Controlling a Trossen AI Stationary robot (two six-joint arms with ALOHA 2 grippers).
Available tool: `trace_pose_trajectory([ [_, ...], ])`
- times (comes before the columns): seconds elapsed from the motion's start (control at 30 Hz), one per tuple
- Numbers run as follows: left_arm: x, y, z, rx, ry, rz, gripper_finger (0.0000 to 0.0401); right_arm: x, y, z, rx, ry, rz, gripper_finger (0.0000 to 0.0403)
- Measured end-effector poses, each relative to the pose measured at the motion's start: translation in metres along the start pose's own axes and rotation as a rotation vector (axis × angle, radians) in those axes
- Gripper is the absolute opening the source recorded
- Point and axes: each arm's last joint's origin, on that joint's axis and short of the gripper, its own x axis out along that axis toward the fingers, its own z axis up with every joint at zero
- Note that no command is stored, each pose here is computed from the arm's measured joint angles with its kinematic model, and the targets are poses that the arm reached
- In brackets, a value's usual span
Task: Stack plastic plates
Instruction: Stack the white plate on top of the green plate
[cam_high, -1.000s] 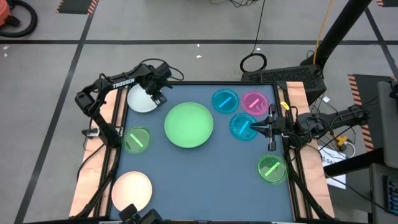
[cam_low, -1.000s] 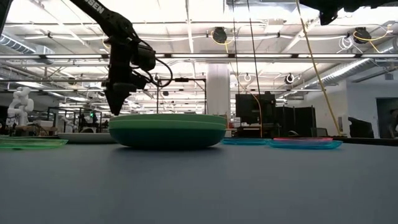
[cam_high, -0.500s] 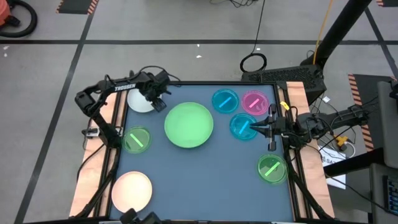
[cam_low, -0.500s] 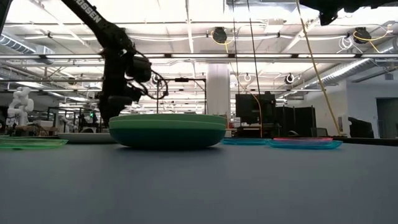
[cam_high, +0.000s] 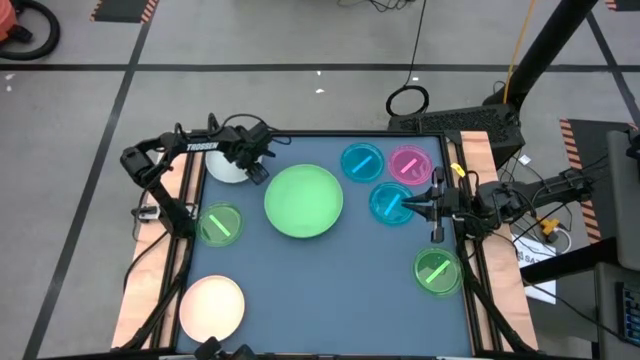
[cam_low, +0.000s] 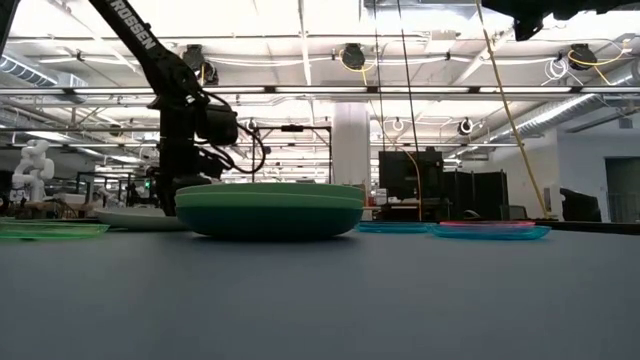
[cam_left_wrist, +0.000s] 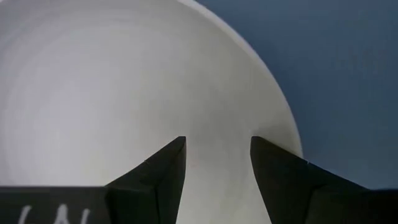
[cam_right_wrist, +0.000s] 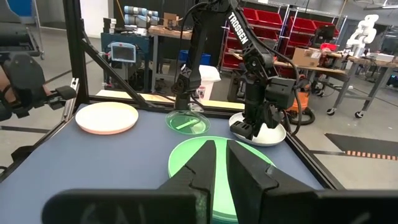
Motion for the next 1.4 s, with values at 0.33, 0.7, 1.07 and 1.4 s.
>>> trace_pose_trajectory([
  [0.33, 0.0, -0.001, 0.004, -0.026, -0.038, 0.013, 0.0186, 0.0, 0.0, 0.0, 0.0, 0.0, 0.0, 0.0031],
  [0.7, -0.001, -0.005, 0.004, -0.009, -0.039, 0.042, 0.0152, 0.0, 0.0, 0.0, 0.0, 0.0, 0.0, 0.0031],
  [1.07, -0.002, -0.012, 0.003, -0.009, -0.039, 0.04, 0.0046, 0.0, 0.0, 0.0, 0.0, 0.0, 0.0, 0.0031],
  [1.4, -0.007, -0.033, 0.002, 0.054, -0.06, 0.076, 0.0006, 0.0, 0.0, 0.0, 0.0, 0.0, 0.0, 0.0031],
])
